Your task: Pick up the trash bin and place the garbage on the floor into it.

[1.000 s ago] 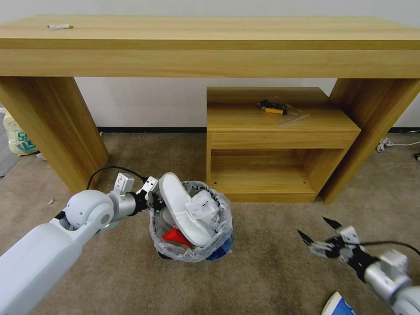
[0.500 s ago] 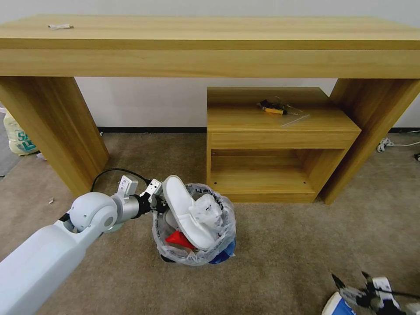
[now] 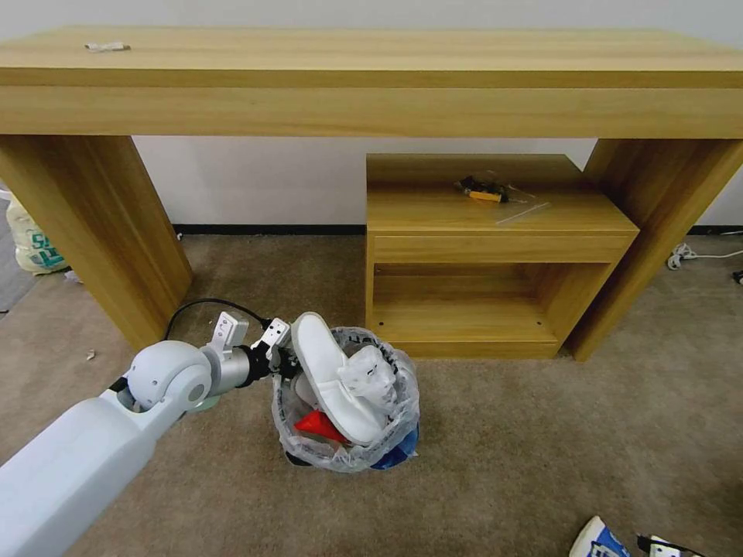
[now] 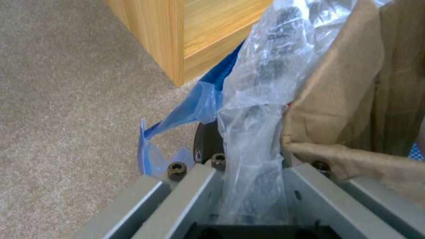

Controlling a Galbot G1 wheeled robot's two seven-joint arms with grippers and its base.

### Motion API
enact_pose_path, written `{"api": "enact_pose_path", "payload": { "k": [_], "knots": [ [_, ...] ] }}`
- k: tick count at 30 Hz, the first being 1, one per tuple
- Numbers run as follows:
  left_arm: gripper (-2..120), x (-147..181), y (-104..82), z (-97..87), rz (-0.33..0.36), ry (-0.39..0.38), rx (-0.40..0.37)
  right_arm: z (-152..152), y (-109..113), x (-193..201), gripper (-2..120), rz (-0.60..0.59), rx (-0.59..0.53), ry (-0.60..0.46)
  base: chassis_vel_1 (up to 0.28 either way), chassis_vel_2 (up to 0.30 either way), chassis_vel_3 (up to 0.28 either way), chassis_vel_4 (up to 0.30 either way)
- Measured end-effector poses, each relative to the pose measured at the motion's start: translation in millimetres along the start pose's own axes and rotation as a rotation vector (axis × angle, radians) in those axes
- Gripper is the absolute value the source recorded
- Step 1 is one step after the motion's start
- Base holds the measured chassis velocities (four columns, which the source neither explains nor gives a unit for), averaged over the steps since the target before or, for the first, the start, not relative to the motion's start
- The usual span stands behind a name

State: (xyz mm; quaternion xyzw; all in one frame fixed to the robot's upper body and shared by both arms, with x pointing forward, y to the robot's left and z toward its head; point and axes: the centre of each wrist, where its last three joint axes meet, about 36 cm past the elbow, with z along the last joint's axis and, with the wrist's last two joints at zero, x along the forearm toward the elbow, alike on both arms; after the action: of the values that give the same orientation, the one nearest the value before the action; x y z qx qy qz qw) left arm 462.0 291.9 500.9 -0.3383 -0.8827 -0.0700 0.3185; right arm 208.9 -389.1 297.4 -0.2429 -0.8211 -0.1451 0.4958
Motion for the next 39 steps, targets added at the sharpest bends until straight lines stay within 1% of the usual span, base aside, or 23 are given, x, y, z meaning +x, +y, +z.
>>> {"api": "enact_pose_path", "payload": {
  "k": [3, 4, 7, 8, 10, 11, 12, 14, 17, 19, 20, 22, 23, 24, 25, 26, 29, 34, 39],
  "knots": [
    [0, -0.9, 1.0, 0.8, 0.0, 0.002, 0.003, -9.4, 25.9, -9.2, 100, 0.034, -0.046, 0.042, 0.0, 0.0, 0.0, 0.0],
    [0, -0.9, 1.0, 0.8, 0.0, 0.002, 0.003, -9.4, 25.9, -9.2, 100, 0.034, -0.046, 0.042, 0.0, 0.0, 0.0, 0.0],
    [0, -1.4, 1.9, 0.5, 0.001, 0.001, 0.005, -20.7, 47.5, -16.3, 99, 0.081, -0.086, 0.094, 0.0, 0.0, 0.0, 0.0],
    [0, -1.4, 1.9, 0.5, 0.001, 0.001, 0.005, -20.7, 47.5, -16.3, 99, 0.081, -0.086, 0.094, 0.0, 0.0, 0.0, 0.0],
    [0, -1.5, 2.5, 0.5, 0.005, 0.001, 0.005, -23.6, 57.5, -21.5, 97, 0.12, -0.092, 0.108, 0.0, 0.0, 0.0, 0.0],
    [0, -1.4, 3.0, 0.6, 0.007, 0.001, 0.005, -23.7, 61.1, -24.8, 93, 0.138, -0.091, 0.111, 0.0, 0.0, 0.0, 0.0],
    [0, -1.4, 3.0, 0.6, 0.007, 0.001, 0.005, -23.7, 61.1, -24.8, 93, 0.138, -0.091, 0.111, 0.0, 0.0, 0.0, 0.0],
    [0, -0.5, 4.1, 0.7, 0.01, 0.001, 0.005, -22.1, 65.1, -29.7, 88, 0.159, -0.092, 0.107, 0.0, 0.0, 0.0, 0.0],
    [0, 0.0, 5.0, 1.2, 0.011, 0.003, 0.005, -20.8, 67.1, -33.6, 86, 0.181, -0.098, 0.1, 0.0, 0.0, 0.0, 0.0],
    [0, 0.1, 5.6, 1.4, 0.011, 0.004, 0.005, -19.7, 66.7, -38.7, 80, 0.21, -0.108, 0.082, 0.0, 0.0, 0.0, 0.0],
    [0, 0.1, 5.6, 1.4, 0.011, 0.004, 0.005, -19.7, 66.7, -38.7, 80, 0.21, -0.108, 0.082, 0.0, 0.0, 0.0, 0.0],
    [0, 0.1, 5.7, 1.3, 0.012, 0.004, 0.005, -19.3, 65.2, -40.6, 72, 0.223, -0.112, 0.075, 0.0, 0.0, 0.0, 0.0],
    [0, 0.0, 5.7, 1.2, 0.013, 0.004, 0.005, -18.8, 64.0, -41.3, 65, 0.231, -0.111, 0.068, 0.0, 0.0, 0.0, 0.0],
    [0, 0.0, 5.7, 1.2, 0.013, 0.004, 0.005, -18.8, 64.0, -41.3, 65, 0.231, -0.111, 0.068, 0.0, 0.0, 0.0, 0.0],
    [0, -0.1, 5.8, 0.9, 0.014, 0.004, 0.004, -18.6, 61.9, -42.2, 60, 0.24, -0.111, 0.06, 0.0, 0.0, 0.0, 0.0],
    [0, -0.2, 5.7, 0.7, 0.015, 0.004, 0.003, -18.7, 60.2, -43.2, 58, 0.245, -0.111, 0.056, 0.0, 0.0, 0.0, 0.0],
    [0, -0.4, 5.4, 0.5, 0.017, 0.003, 0.002, -18.3, 56.1, -46.2, 57, 0.256, -0.109, 0.044, 0.0, 0.0, 0.0, 0.0],
    [0, 0.2, 4.1, 0.1, 0.019, 0.003, -0.001, -19.3, 50.8, -47.4, 50, 0.258, -0.106, 0.032, 0.0, 0.0, 0.0, 0.0],
    [0, 0.8, 2.8, 0.7, 0.02, 0.004, -0.003, -18.0, 47.4, -49.1, 49, 0.261, -0.106, 0.026, 0.0, 0.0, 0.0, 0.0]
  ]
}}
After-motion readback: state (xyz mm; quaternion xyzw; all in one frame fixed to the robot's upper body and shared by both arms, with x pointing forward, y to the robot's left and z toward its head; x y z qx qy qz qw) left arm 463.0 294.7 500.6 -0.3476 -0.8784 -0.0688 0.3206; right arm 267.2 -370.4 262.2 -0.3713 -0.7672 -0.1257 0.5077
